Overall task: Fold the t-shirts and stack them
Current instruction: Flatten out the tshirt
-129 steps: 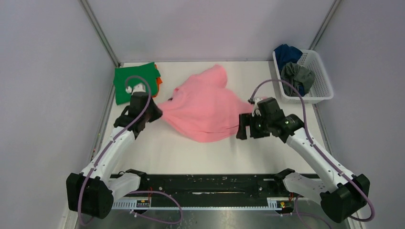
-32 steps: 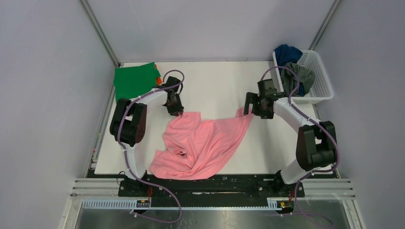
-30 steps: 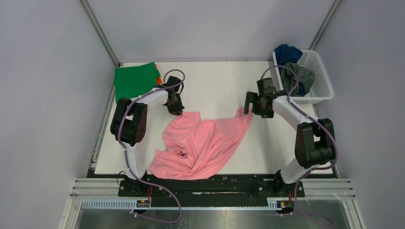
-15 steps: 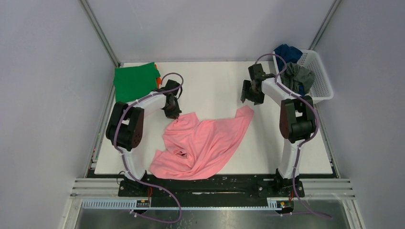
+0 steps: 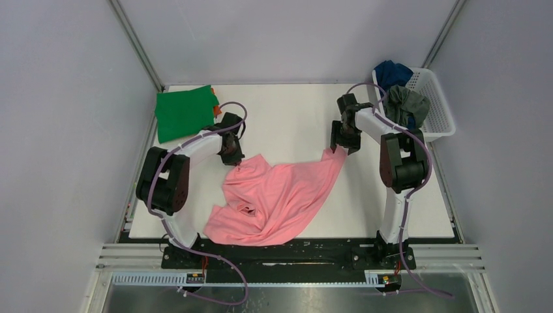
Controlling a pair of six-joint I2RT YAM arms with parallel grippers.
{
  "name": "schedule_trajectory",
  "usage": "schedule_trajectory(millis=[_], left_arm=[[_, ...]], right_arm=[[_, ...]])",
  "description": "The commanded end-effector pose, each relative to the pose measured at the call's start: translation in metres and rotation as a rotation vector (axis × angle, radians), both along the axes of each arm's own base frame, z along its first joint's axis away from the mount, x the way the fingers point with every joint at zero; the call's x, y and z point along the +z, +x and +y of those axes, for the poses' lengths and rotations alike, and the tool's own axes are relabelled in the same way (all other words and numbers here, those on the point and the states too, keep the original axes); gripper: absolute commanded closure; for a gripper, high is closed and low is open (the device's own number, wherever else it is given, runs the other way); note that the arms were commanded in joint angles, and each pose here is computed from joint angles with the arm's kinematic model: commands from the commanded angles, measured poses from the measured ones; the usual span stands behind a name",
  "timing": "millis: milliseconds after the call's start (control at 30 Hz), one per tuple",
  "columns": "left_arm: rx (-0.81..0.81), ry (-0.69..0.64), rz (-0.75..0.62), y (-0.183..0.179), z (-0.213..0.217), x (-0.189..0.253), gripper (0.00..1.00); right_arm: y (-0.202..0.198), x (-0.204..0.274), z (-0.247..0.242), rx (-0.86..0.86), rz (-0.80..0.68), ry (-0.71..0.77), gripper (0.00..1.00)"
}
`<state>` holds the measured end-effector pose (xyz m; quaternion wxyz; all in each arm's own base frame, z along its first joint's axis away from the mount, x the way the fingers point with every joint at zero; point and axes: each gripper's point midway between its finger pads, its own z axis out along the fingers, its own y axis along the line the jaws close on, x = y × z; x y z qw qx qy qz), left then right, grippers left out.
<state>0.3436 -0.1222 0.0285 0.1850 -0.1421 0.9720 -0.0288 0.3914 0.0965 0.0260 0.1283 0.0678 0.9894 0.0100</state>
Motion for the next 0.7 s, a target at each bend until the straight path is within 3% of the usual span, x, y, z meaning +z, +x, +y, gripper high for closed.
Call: schedule_trajectory(millis=[0, 167, 233, 533, 667], left_arm=[[-0.001, -0.038, -0.128, 0.013, -0.003, 0.036, 1.00], [-0.014, -0.046, -0.145, 0.014, -0.004, 0.044, 1.00], [-0.016, -0.043, -0.152, 0.013, -0.003, 0.047, 1.00], [-0.024, -0.056, -0.188, 0.015, -0.004, 0.061, 1.00], [-0.024, -0.057, -0.212, 0.014, -0.003, 0.069, 1.00]], right_arm=[[0.002, 0.010, 0.008, 0.181, 0.017, 0.007, 0.35], [0.027, 0.017, 0.023, 0.581, -0.078, 0.047, 0.34], [0.029, 0.015, 0.017, 0.698, -0.066, 0.001, 0.34], [0.027, 0.013, -0.005, 0.871, 0.062, -0.107, 0.32], [0.038, 0.015, -0.022, 0.934, 0.078, -0.270, 0.31]])
